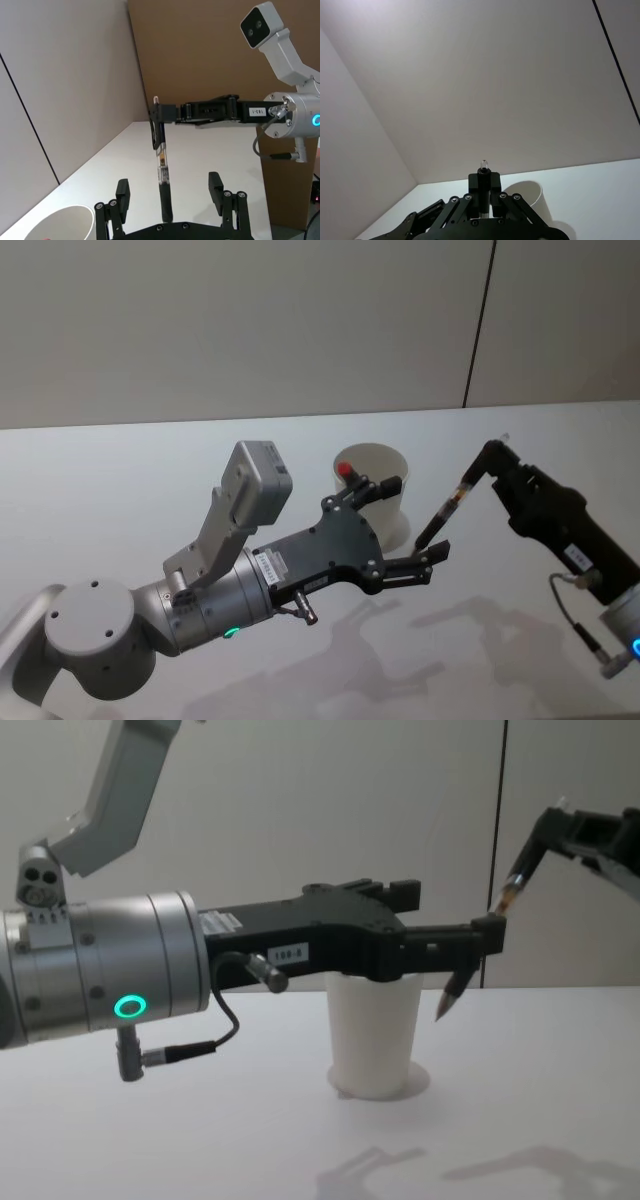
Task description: Place the pen into the pen holder.
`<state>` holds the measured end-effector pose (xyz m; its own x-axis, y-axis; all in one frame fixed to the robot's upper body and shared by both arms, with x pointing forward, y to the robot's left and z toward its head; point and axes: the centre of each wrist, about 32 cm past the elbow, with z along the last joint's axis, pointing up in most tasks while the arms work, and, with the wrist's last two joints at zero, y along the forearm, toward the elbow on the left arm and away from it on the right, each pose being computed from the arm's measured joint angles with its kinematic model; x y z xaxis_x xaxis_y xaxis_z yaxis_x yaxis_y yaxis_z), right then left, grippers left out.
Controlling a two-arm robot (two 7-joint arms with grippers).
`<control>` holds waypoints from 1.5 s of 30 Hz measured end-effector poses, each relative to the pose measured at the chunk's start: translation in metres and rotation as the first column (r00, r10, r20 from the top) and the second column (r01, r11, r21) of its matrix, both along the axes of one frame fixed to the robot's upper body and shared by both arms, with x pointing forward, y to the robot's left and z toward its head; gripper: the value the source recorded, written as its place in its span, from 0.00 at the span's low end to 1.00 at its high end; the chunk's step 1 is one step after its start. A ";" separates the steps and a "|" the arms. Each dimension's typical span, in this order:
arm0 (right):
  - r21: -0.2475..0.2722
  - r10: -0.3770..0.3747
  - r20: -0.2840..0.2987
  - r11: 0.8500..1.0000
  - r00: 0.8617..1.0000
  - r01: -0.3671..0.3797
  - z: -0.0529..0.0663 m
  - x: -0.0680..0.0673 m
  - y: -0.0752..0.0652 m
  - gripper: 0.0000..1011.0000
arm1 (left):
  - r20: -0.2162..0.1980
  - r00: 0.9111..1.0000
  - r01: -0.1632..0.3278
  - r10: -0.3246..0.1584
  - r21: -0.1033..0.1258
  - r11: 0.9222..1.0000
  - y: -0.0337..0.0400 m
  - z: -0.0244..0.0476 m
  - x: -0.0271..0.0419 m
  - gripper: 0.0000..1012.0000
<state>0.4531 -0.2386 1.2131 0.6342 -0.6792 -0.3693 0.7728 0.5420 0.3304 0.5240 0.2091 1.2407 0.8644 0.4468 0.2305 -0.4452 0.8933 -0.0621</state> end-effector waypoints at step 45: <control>-0.198 0.029 0.305 0.980 0.952 0.033 0.050 0.077 -0.034 0.12 | 0.000 1.000 0.000 0.000 0.000 1.000 0.0000 0.0000 0.0000 0.99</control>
